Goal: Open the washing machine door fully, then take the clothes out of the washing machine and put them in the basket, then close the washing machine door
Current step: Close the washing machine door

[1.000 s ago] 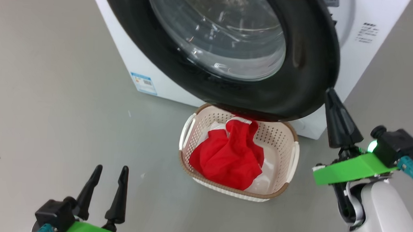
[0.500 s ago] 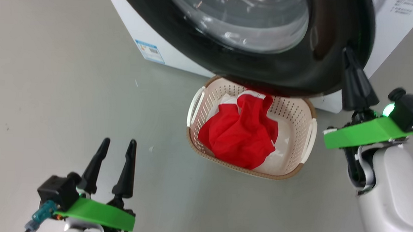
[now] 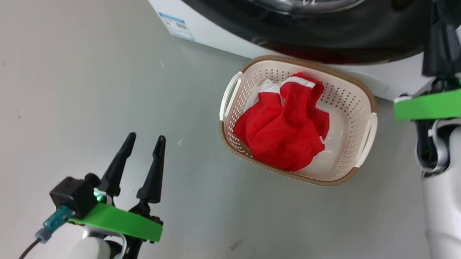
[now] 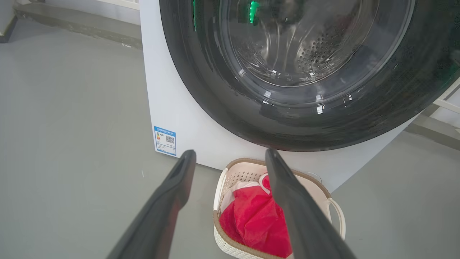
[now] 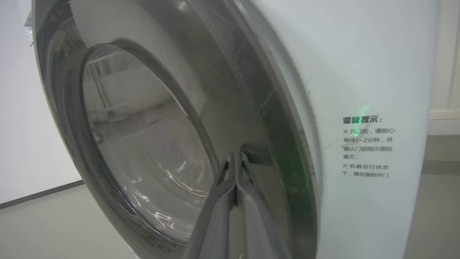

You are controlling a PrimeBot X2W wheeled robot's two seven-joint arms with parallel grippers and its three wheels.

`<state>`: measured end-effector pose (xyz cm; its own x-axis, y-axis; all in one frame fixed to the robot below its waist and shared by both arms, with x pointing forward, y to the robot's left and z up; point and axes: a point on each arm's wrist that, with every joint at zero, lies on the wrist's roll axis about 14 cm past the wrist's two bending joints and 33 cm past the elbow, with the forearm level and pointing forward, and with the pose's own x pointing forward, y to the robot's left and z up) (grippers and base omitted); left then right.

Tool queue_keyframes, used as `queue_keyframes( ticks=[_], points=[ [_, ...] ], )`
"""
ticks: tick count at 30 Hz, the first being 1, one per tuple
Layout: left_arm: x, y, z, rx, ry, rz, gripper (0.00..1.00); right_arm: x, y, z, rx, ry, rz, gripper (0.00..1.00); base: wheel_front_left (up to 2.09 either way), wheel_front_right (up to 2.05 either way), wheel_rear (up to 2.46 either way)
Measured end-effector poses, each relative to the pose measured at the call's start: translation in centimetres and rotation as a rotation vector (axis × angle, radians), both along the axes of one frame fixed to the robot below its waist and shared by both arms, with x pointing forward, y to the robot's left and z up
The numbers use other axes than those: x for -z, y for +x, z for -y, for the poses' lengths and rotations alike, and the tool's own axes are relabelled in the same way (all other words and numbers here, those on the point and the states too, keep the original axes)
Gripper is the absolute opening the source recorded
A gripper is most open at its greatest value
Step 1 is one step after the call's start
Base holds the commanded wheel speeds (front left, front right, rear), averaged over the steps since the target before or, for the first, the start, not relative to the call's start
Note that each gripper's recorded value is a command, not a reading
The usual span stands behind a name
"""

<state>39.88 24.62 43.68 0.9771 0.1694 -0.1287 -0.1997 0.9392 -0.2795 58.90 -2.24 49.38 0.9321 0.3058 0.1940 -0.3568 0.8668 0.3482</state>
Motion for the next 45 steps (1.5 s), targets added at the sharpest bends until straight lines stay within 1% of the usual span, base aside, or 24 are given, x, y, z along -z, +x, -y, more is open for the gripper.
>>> queue_keyframes(
  ticks=[5, 9, 14, 21, 22, 23, 24, 25, 26, 27, 36, 40, 45],
  points=[
    [0.1, 0.5, -0.1, -0.001, 0.001, -0.002, 1.0, -0.3, 1.8, 0.2, 0.031, 0.01, 0.02, 0.0, 0.0, 0.0, 0.0],
    [0.4, 0.6, -0.3, -0.007, 0.001, -0.009, 1.0, -0.3, 2.8, -0.1, 0.033, 0.031, 0.024, 0.0, 0.0, 0.0, 0.0],
    [0.4, 0.7, -0.5, -0.009, 0.005, -0.011, 1.0, -0.3, 3.1, -0.7, 0.025, 0.054, 0.022, 0.0, 0.0, 0.0, 0.0],
    [-0.3, 0.7, -0.3, -0.004, 0.001, 0.008, 1.0, -1.5, 2.5, -0.7, 0.009, 0.022, 0.045, 0.0, 0.0, 0.0, 0.0],
    [-0.4, 0.7, -0.3, -0.002, 0.002, 0.012, 1.0, -1.6, 2.2, -0.7, 0.007, 0.015, 0.044, 0.04, 0.0, 0.0, 0.0],
    [-0.6, 0.8, -0.2, 0.002, 0.005, 0.017, 1.0, -1.5, 1.9, -0.6, 0.005, 0.007, 0.041, 0.21, 0.0, 0.0, 0.0],
    [-0.8, 0.8, -0.2, 0.006, 0.01, 0.022, 1.0, -1.3, 1.4, -0.7, -0.003, -0.001, 0.033, 0.4, 0.0, 0.0, 0.0],
    [-1.0, 0.7, -0.2, 0.011, 0.014, 0.026, 1.0, -0.8, 0.8, -0.7, -0.011, -0.011, 0.021, 0.5, 0.0, 0.0, 0.0],
    [-1.2, 0.7, -0.1, 0.014, 0.015, 0.03, 1.0, -0.3, 0.1, -0.7, -0.02, -0.015, 0.005, 0.82, 0.0, 0.0, 0.0],
    [-1.3, 0.6, -0.1, 0.016, 0.016, 0.032, 1.0, 0.1, -0.6, -0.7, -0.027, -0.017, -0.011, 0.99, 0.0, 0.0, 0.0],
    [-1.4, -0.9, -0.2, 0.05, 0.045, 0.023, 1.0, 3.3, -6.7, 1.5, -0.037, -0.076, -0.122, 1.0, 0.0, 0.0, 0.0],
    [-1.4, -1.3, 0.4, 0.079, 0.05, 0.022, 1.0, 4.4, -9.1, 3.5, -0.005, -0.103, -0.168, 1.0, 0.0, 0.0, 0.0],
    [-1.7, -1.2, 0.9, 0.105, 0.054, 0.032, 1.0, 4.4, -10.9, 5.5, 0.034, -0.12, -0.184, 1.0, 0.0, 0.0, 0.0]
  ],
)
